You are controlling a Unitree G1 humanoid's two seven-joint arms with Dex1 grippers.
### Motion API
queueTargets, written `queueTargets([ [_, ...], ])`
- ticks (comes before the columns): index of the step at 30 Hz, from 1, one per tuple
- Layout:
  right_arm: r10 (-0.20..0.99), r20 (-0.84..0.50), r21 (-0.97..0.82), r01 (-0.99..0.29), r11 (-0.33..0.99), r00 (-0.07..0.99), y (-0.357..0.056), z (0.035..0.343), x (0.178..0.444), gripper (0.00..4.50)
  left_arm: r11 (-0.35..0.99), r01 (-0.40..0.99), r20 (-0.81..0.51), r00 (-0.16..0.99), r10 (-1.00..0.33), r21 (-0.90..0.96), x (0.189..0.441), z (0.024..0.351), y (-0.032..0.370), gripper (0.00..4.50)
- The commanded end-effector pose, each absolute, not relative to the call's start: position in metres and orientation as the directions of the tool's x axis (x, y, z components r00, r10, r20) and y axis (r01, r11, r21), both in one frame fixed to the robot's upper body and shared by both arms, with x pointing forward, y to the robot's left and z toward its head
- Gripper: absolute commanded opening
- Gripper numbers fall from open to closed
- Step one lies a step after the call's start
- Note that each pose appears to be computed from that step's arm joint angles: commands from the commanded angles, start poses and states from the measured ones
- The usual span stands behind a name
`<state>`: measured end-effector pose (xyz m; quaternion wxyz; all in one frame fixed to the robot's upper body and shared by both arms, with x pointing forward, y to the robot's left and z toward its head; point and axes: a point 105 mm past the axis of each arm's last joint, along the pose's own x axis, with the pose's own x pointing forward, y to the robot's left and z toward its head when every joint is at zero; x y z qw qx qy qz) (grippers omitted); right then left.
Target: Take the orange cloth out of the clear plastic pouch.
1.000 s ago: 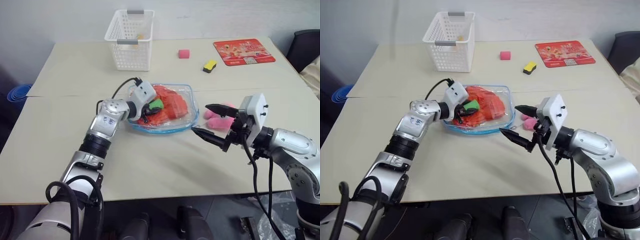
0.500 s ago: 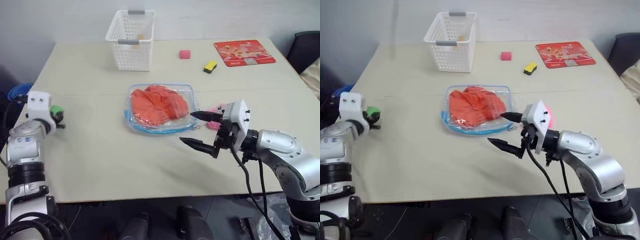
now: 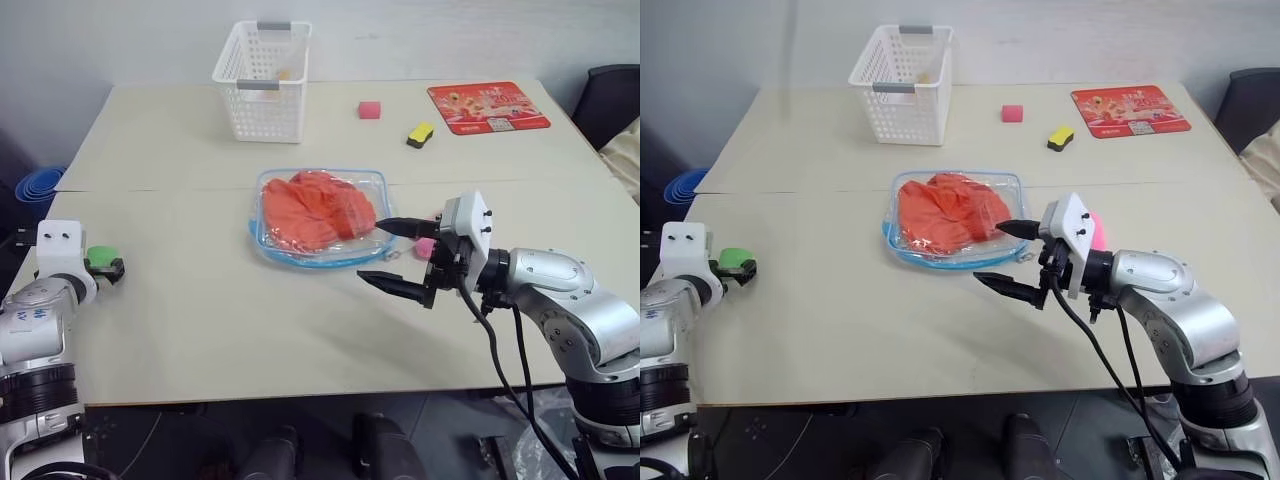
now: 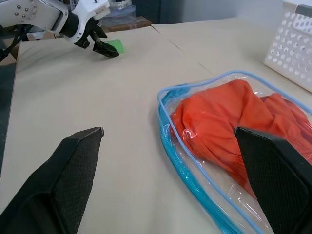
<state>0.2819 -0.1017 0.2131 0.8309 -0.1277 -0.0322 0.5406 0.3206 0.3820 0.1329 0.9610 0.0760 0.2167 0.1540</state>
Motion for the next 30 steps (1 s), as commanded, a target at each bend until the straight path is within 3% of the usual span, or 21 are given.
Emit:
queueTargets([
  [1,0.897,-0.072,-0.294,-0.868,0.399,0.437,-0.111,0.222,0.279,4.5,0.979,-0.126,-0.164,0.975,0.152,0.158,0.324,0.214,0.36,4.49],
  [4,0.884,-0.082,-0.295,-0.858,0.42,0.461,-0.118,0.22,0.277,4.5,0.947,0.253,-0.123,0.965,-0.232,0.198,0.318,0.243,0.295,4.49],
  [5,0.881,-0.084,-0.295,-0.856,0.424,0.466,-0.12,0.22,0.277,4.5,0.919,0.331,-0.138,0.942,-0.307,0.214,0.314,0.244,0.281,4.49],
  [7,0.87,-0.086,-0.295,-0.847,0.443,0.485,-0.124,0.219,0.277,4.5,0.754,0.589,-0.221,0.808,-0.546,0.291,0.301,0.24,0.232,4.49],
  [10,0.864,-0.088,-0.294,-0.842,0.452,0.495,-0.127,0.219,0.274,4.5,0.474,0.774,-0.376,0.623,-0.686,0.42,0.295,0.223,0.188,4.49],
  [13,0.863,-0.094,-0.298,-0.841,0.452,0.497,-0.128,0.218,0.273,4.5,0.226,0.802,-0.519,0.543,-0.66,0.552,0.309,0.2,0.175,4.49],
  [17,0.859,-0.091,-0.303,-0.836,0.458,0.504,-0.128,0.219,0.271,4.5,-0.015,0.745,-0.578,0.505,-0.642,0.667,0.343,0.188,0.153,4.49],
  [23,0.857,-0.089,-0.305,-0.833,0.462,0.508,-0.127,0.219,0.266,4.5,-0.186,0.673,-0.617,0.485,-0.62,0.716,0.366,0.181,0.141,4.49],
  [27,0.848,-0.085,-0.305,-0.824,0.478,0.524,-0.128,0.218,0.265,4.5,-0.195,0.653,-0.605,0.49,-0.628,0.732,0.379,0.175,0.133,4.49],
  [30,0.847,-0.094,-0.303,-0.826,0.476,0.523,-0.129,0.217,0.262,4.5,-0.186,0.652,-0.591,0.481,-0.648,0.735,0.381,0.174,0.132,3.9],
])
